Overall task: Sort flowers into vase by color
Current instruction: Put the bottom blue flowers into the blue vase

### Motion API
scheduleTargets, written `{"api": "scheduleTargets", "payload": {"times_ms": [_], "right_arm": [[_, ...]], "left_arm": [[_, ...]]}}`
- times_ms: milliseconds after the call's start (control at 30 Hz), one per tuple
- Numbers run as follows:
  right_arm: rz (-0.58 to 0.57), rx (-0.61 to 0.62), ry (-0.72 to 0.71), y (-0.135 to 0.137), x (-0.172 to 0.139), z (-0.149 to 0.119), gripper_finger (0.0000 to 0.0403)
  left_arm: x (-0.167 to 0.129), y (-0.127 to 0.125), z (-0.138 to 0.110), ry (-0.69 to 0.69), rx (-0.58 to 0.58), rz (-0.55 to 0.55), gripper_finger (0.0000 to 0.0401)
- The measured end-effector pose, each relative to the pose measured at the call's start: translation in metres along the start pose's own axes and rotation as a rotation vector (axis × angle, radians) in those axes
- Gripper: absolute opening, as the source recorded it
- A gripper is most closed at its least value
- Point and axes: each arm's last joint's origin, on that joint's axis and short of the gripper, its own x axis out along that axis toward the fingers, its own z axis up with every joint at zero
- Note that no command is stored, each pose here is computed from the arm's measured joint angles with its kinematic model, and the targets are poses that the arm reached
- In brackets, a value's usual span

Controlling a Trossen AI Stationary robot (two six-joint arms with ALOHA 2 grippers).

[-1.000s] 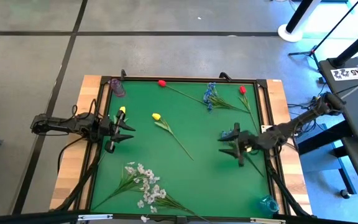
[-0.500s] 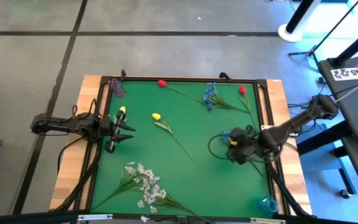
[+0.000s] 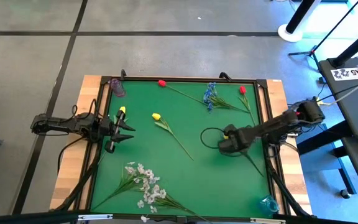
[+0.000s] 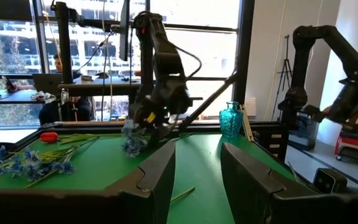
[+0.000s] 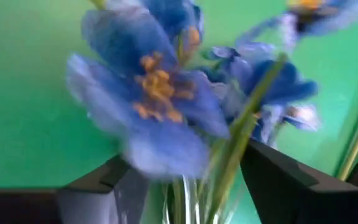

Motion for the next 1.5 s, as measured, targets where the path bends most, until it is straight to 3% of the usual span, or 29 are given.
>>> {"api": "scheduleTargets", "payload": {"times_ms": [100,233,333,367,533,667,833,1067,1200,1367,1500], "right_arm": [[0.002,0.023,0.031,-0.001,0.007,0.011,0.0192],[0.039,0.049,0.035,0.001,0.000,0.026,0.0103],[0.100,0.061,-0.073,0.007,-0.024,0.047,0.0025],[0.122,0.055,-0.130,0.011,-0.033,0.055,0.0017],[0.312,0.026,-0.445,0.027,-0.082,0.104,0.0042],[0.475,-0.002,-0.679,0.032,-0.107,0.138,0.0031],[0.519,-0.034,-0.850,0.027,-0.111,0.169,0.0010],[0.534,-0.043,-0.800,0.034,-0.065,0.206,0.0028],[0.528,-0.034,-0.769,0.042,-0.033,0.221,0.0024],[0.517,-0.036,-0.732,0.049,0.001,0.230,0.0037],[0.510,-0.056,-0.739,0.055,0.010,0.232,0.0068]], "left_arm": [[0.000,0.000,0.000,0.000,0.000,0.000,0.0125],[0.000,0.000,0.000,0.000,0.000,0.000,0.0125],[0.000,0.000,0.000,0.000,0.000,0.000,0.0125],[0.000,0.000,0.000,0.000,0.000,0.000,0.0125],[0.000,0.000,0.000,0.000,0.000,0.000,0.0125],[0.000,0.000,0.000,0.000,0.000,0.000,0.0125],[0.000,0.000,0.000,0.000,0.000,0.000,0.0125],[0.000,0.000,0.000,-0.002,-0.003,0.000,0.0125],[-0.001,0.000,0.011,-0.116,-0.087,-0.012,0.0125],[-0.002,-0.001,0.019,-0.195,-0.182,-0.029,0.0125],[-0.003,-0.001,0.022,-0.233,-0.161,-0.031,0.0125]]}}
